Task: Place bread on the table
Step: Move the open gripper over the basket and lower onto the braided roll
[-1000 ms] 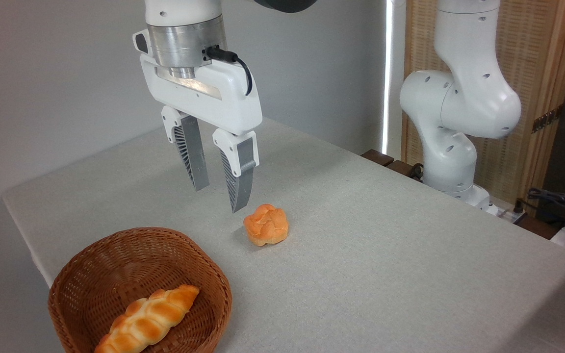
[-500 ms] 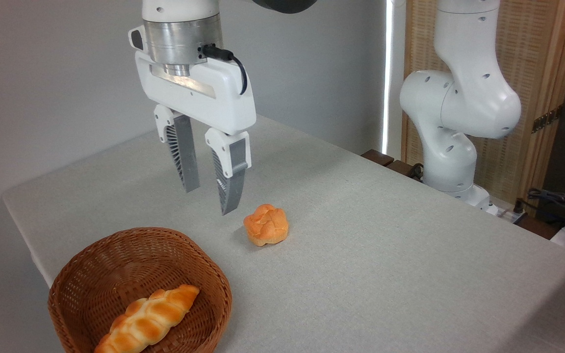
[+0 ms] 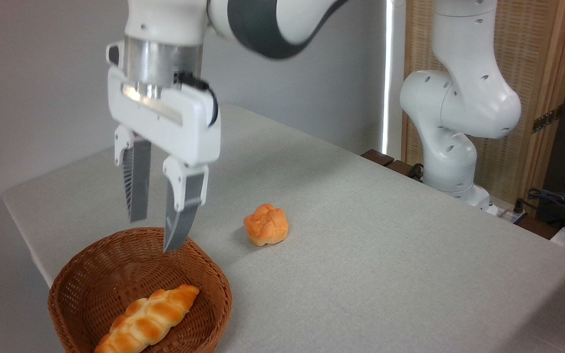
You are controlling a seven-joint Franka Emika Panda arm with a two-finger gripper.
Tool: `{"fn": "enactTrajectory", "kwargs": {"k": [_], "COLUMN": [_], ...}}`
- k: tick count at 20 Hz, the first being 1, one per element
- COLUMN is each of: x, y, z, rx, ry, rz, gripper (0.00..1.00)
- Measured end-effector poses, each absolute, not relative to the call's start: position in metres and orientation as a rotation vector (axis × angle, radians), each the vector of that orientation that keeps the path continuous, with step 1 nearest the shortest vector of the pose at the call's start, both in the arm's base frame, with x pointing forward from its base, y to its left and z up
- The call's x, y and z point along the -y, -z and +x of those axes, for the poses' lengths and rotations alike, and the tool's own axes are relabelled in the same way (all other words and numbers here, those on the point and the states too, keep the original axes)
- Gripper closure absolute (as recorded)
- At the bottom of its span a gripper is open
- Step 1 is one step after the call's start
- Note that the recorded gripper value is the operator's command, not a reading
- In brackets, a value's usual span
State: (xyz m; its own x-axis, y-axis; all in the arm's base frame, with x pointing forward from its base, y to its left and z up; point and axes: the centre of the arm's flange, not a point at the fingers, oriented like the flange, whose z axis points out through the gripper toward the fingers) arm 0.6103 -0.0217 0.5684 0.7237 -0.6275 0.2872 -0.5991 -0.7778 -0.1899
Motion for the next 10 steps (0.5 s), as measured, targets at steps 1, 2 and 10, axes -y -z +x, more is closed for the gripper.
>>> {"fn": "enactTrajectory", "kwargs": {"k": [1, 2, 10], "x": [0.022, 0.024, 0.041], "y": [-0.560, -0.555, -0.480], "z": [0.615, 0.618, 0.648], "rx": [-1.015, -1.019, -1.099], "ry": [0.533, 0.540, 0.477], "rz": [-2.833, -2.829, -2.800], "gripper": [0.00, 0.00, 0.00]}}
